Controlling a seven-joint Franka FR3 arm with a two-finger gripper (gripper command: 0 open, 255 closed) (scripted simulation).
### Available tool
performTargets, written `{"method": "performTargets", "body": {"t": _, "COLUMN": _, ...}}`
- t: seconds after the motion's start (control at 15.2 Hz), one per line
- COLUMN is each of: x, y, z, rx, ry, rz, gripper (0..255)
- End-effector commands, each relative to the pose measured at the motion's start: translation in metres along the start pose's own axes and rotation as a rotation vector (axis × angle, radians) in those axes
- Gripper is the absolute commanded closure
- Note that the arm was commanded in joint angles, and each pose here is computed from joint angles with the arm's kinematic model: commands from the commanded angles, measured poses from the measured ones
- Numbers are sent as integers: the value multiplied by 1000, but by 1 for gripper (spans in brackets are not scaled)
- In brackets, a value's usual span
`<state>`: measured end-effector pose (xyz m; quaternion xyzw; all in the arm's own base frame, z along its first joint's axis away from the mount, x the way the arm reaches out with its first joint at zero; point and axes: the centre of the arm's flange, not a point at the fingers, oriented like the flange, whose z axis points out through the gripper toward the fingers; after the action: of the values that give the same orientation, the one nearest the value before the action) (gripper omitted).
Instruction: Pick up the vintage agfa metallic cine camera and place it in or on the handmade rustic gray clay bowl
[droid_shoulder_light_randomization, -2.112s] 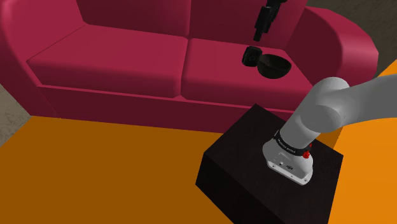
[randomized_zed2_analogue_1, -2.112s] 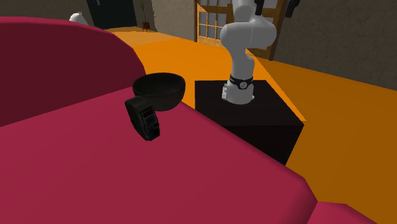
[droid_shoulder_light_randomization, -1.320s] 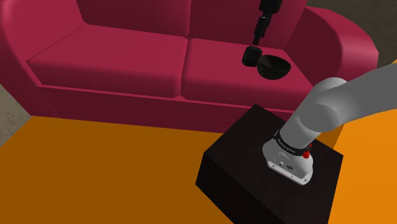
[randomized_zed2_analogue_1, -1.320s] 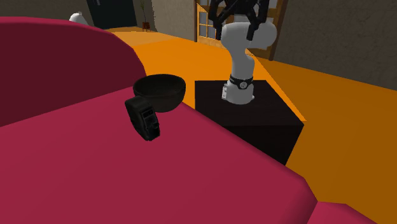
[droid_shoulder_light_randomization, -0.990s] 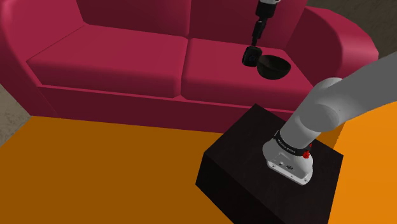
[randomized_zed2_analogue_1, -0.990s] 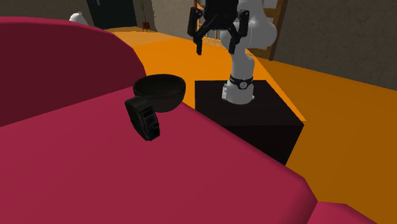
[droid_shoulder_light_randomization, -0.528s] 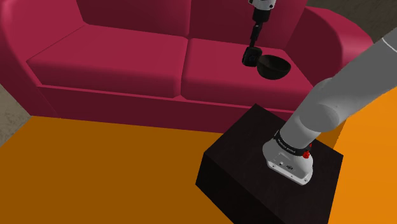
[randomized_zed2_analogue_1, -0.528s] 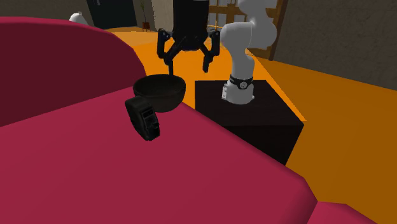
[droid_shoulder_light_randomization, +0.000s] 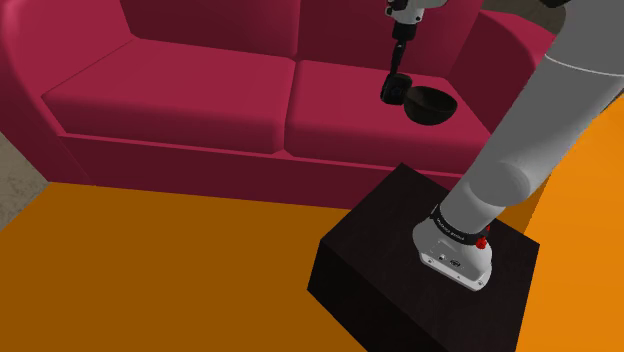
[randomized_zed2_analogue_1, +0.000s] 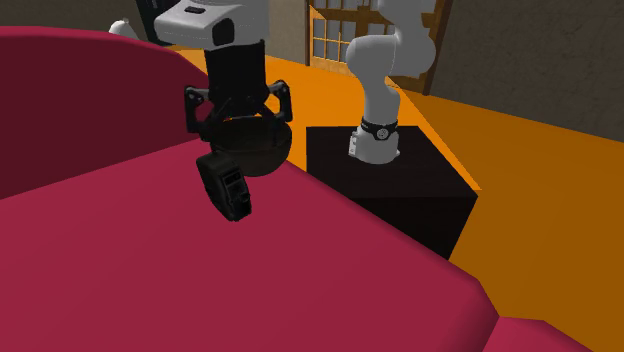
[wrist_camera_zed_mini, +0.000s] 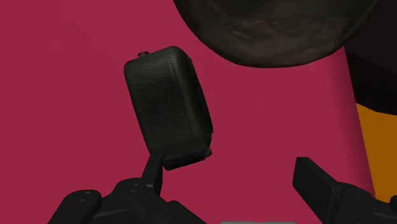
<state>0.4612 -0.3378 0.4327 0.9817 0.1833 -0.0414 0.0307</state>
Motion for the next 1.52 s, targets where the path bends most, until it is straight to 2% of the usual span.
{"method": "performTargets", "body": {"t": 0.0, "x": 8, "y": 24, "z": 15, "rx": 1, "ry": -5, "rz": -18, "gripper": 0}}
{"method": "performTargets", "body": {"t": 0.59, "x": 10, "y": 32, "z": 60, "rx": 1, "ry": -7, "rz": -23, "gripper": 0}}
{"method": "performTargets", "body": {"t": 1.06, "x": 10, "y": 32, "z": 60, "rx": 1, "ry": -7, "rz": -23, "gripper": 0}}
{"method": "performTargets", "body": {"t": 1.12, "x": 10, "y": 32, "z": 60, "rx": 1, "ry": -7, "rz": -23, "gripper": 255}}
{"method": "performTargets", "body": {"t": 1.45, "x": 10, "y": 32, "z": 60, "rx": 1, "ry": -7, "rz": -23, "gripper": 255}}
